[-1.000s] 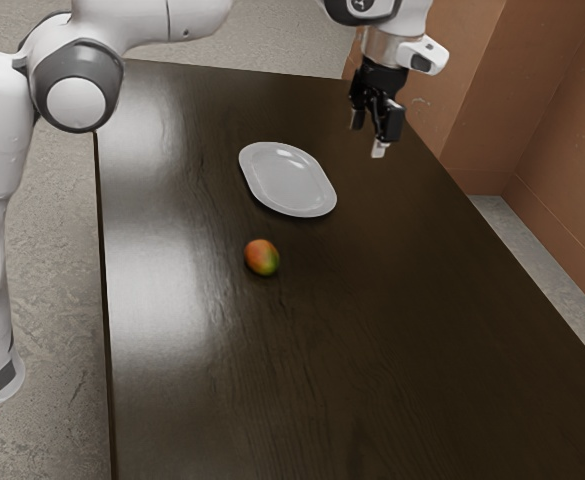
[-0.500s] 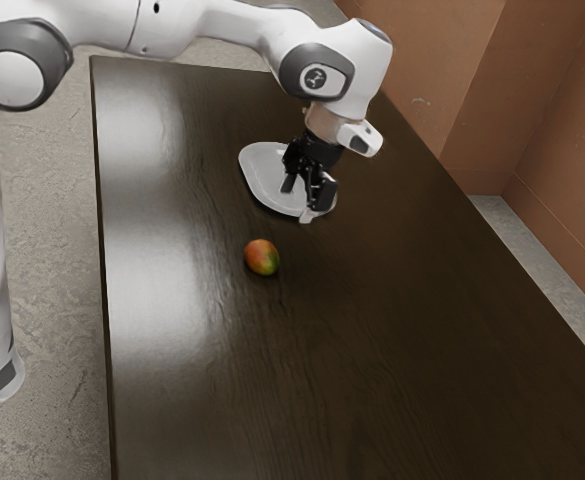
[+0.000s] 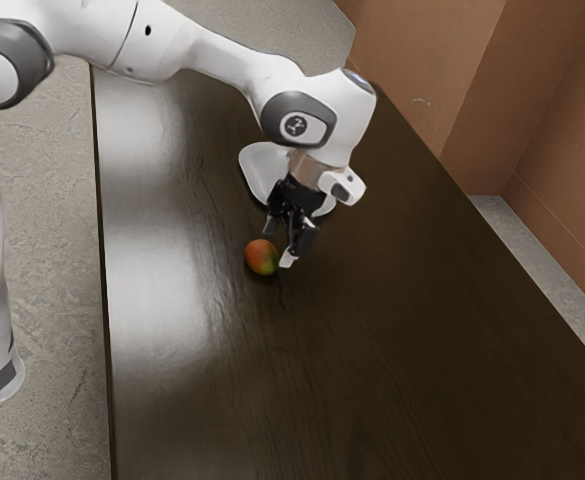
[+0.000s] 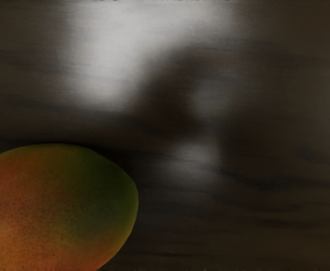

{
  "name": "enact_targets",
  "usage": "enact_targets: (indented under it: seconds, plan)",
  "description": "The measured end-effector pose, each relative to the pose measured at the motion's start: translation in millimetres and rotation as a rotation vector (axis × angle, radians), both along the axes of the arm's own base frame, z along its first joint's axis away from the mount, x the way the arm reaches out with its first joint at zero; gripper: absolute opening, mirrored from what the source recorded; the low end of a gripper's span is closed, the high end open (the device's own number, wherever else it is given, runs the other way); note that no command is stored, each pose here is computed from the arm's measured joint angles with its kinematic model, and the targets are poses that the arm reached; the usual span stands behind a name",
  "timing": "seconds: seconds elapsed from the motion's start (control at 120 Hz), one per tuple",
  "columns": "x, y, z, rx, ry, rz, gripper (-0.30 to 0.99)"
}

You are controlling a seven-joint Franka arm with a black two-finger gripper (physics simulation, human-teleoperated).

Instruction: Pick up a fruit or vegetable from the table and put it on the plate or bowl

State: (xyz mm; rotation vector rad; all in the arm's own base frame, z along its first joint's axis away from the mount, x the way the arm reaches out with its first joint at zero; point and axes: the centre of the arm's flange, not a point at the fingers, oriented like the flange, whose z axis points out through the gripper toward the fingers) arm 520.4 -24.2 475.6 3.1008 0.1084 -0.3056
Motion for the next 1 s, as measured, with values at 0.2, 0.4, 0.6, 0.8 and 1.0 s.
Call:
enact_targets:
  seconds: [0.2, 0.4, 0.6, 0.8, 1.0]
  plan:
    - [-8, 27, 0, -0.003, -0.007, 0.055, 0.69]
    - [-11, 36, -15, -0.007, 0.017, 0.074, 0.69]
    - [-15, 49, -26, -0.014, 0.032, 0.102, 0.69]
    - [-9, 42, -46, -0.025, 0.056, 0.095, 0.7]
    - [-3, 50, -58, -0.04, 0.057, 0.117, 0.64]
